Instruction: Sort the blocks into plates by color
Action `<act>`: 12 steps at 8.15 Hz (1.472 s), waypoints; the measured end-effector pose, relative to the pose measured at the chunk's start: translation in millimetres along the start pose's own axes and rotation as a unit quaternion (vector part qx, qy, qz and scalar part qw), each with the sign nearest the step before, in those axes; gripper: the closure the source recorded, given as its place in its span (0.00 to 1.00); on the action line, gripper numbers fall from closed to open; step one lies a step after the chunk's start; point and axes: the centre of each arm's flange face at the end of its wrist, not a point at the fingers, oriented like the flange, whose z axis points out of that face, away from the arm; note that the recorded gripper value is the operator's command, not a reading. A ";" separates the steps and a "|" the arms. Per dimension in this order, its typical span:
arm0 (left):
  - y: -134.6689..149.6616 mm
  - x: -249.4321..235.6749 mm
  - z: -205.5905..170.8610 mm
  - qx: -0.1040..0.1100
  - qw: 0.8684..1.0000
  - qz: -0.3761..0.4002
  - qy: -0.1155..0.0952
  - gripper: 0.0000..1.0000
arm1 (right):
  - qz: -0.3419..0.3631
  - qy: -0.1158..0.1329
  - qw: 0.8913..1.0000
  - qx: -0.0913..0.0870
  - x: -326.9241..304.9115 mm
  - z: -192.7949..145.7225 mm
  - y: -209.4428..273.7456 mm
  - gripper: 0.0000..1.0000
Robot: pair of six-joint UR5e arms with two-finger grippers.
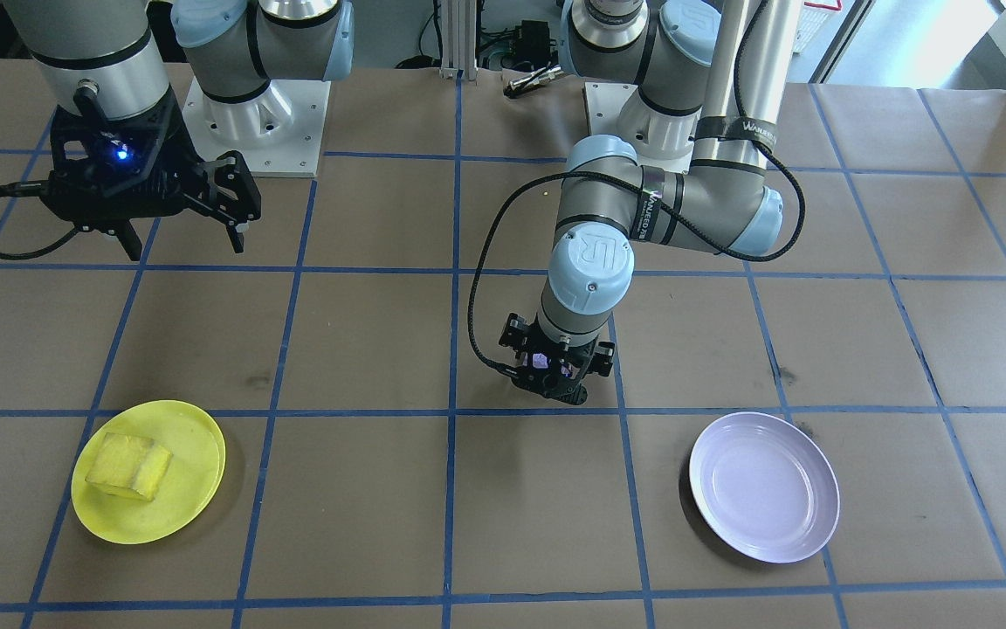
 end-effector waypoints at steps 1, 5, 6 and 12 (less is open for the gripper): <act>1.1 0.1 2.8 -0.002 1.000 0.001 0.000 0.37 | 0.000 0.000 1.000 0.000 0.0 0.0 0.0 0.00; 7.6 -0.2 10.7 -0.017 1.000 -0.003 0.002 0.94 | 0.000 0.000 1.000 0.000 0.0 0.1 0.1 0.00; 11.8 -1.2 11.4 -0.036 0.999 -0.005 0.004 0.94 | 0.000 0.000 1.000 0.000 0.0 0.0 0.1 0.00; -24.7 -108.1 -135.8 -0.065 0.995 -0.076 -0.020 0.94 | 0.000 0.001 1.000 -0.001 0.1 0.1 0.1 0.00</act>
